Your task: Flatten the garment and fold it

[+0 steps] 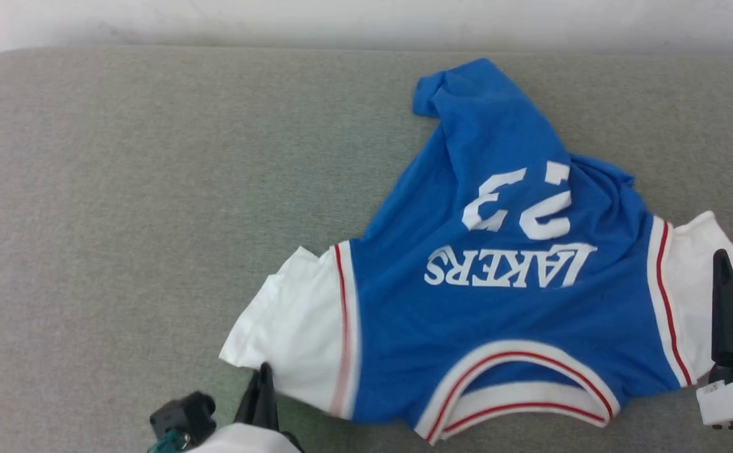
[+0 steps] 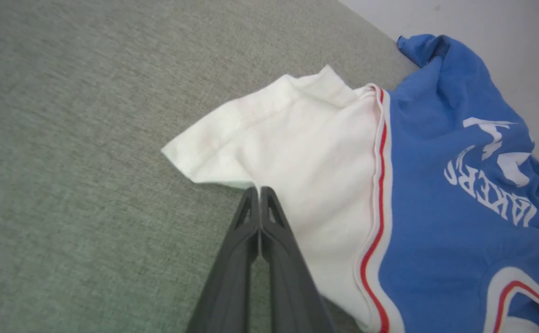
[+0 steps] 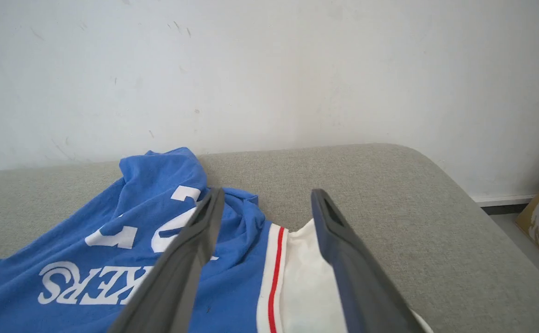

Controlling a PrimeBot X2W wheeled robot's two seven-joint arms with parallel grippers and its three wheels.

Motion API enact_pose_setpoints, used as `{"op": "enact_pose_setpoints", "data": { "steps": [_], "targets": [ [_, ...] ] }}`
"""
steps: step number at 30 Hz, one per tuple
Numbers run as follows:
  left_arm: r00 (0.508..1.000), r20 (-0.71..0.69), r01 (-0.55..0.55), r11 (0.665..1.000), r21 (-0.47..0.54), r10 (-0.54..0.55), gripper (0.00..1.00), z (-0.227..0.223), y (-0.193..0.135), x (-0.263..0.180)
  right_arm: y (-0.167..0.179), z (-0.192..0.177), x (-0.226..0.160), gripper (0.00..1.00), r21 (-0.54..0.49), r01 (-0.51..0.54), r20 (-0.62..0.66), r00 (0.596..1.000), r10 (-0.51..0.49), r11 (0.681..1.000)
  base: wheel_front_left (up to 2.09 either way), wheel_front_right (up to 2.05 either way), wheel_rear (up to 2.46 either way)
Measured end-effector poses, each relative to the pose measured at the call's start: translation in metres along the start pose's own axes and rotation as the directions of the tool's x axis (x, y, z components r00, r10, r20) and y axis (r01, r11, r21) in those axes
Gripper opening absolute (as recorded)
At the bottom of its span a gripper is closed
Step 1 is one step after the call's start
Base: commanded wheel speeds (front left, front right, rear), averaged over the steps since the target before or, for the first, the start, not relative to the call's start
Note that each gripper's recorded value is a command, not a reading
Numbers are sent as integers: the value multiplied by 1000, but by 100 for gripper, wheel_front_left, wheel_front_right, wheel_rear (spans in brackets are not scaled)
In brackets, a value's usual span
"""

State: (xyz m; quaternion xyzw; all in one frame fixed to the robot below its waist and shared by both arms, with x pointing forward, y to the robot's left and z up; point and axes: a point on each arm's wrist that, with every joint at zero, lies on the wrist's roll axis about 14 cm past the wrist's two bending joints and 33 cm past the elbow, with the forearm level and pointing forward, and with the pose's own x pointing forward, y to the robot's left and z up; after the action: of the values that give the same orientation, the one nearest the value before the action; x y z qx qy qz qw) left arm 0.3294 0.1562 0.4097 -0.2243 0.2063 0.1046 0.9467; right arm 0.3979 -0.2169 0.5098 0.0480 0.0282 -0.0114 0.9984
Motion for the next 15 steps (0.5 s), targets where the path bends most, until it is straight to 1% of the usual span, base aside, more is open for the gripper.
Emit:
{"op": "enact_pose_setpoints", "data": {
  "steps": [1,3,6,8,10,11,13,15],
  "targets": [
    [1000,-7,-30,1000,1,30,100,-5,7,-4,3,-1,1,100,2,-8,-5,1000,8,1000,0,0,0],
    [998,16,-62,998,5,62,100,-3,14,-6,7,-1,4,100,4,-21,-4,1000,21,1000,0,0,0],
    [995,70,-66,998,4,65,100,9,15,-6,14,-2,7,100,7,-41,-10,999,41,999,0,0,0],
    [992,113,-53,997,53,47,100,22,12,-2,17,-2,8,100,7,-49,-9,999,49,999,0,0,0],
    [989,147,-26,989,143,4,100,37,8,3,18,-2,8,100,9,-54,-10,998,54,999,0,0,0],
    [989,149,-11,979,203,-19,100,42,6,7,19,-3,8,100,9,-56,-16,998,56,998,0,0,0],
    [990,129,12,942,334,-58,100,48,6,14,21,-4,8,100,12,-61,-22,998,62,998,0,0,0],
    [995,80,24,901,434,-65,100,47,8,21,22,-6,7,100,14,-63,-27,998,64,998,0,0,0]
  ]
}}
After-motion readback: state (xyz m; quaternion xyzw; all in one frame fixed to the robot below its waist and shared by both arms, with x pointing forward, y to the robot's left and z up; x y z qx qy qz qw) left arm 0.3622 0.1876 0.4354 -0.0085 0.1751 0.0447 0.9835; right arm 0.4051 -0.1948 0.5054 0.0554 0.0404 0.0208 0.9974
